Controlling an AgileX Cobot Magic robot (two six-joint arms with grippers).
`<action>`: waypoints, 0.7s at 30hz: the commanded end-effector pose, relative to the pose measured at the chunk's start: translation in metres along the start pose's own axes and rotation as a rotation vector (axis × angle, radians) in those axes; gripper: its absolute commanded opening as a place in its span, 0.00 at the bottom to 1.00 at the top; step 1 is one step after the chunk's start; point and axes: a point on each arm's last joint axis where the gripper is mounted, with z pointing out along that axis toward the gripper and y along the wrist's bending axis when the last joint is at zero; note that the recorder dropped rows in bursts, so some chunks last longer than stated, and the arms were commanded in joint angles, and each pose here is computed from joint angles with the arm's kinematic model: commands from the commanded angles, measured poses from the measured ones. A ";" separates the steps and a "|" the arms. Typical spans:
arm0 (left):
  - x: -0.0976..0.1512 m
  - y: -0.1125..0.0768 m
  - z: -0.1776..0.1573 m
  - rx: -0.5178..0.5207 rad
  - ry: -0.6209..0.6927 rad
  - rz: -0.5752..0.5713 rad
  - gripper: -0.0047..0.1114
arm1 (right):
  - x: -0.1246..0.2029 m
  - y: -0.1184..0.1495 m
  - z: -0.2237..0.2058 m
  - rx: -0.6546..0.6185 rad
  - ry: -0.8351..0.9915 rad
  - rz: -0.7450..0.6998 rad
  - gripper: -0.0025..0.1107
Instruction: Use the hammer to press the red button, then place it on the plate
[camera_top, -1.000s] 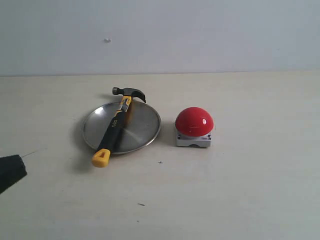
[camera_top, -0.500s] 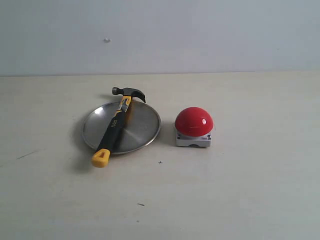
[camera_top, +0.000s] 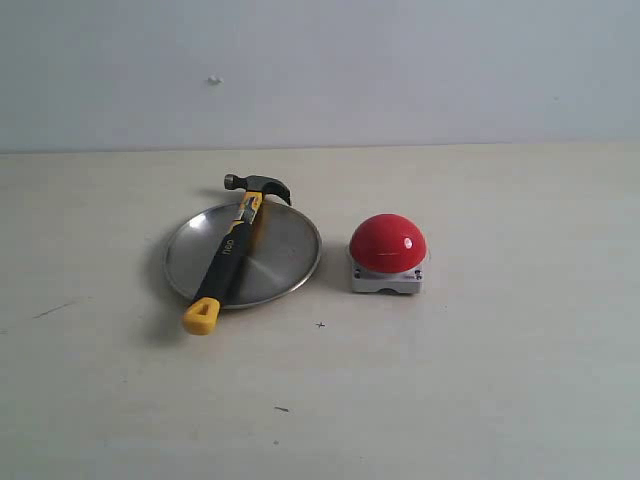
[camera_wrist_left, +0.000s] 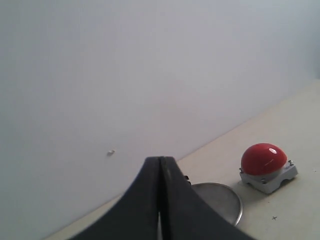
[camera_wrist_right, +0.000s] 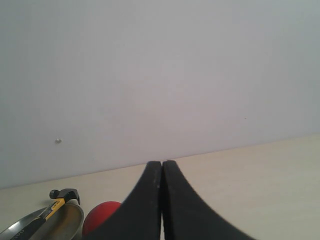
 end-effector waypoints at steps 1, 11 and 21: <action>-0.001 0.002 0.000 -0.017 -0.008 -0.184 0.04 | 0.000 -0.001 0.000 0.006 -0.008 -0.009 0.02; -0.006 0.004 -0.001 -0.029 -0.022 -0.498 0.04 | 0.000 -0.001 0.000 0.006 -0.008 -0.009 0.02; 0.002 0.012 -0.002 -0.146 0.118 -0.617 0.04 | 0.000 -0.001 0.000 0.006 -0.008 -0.009 0.02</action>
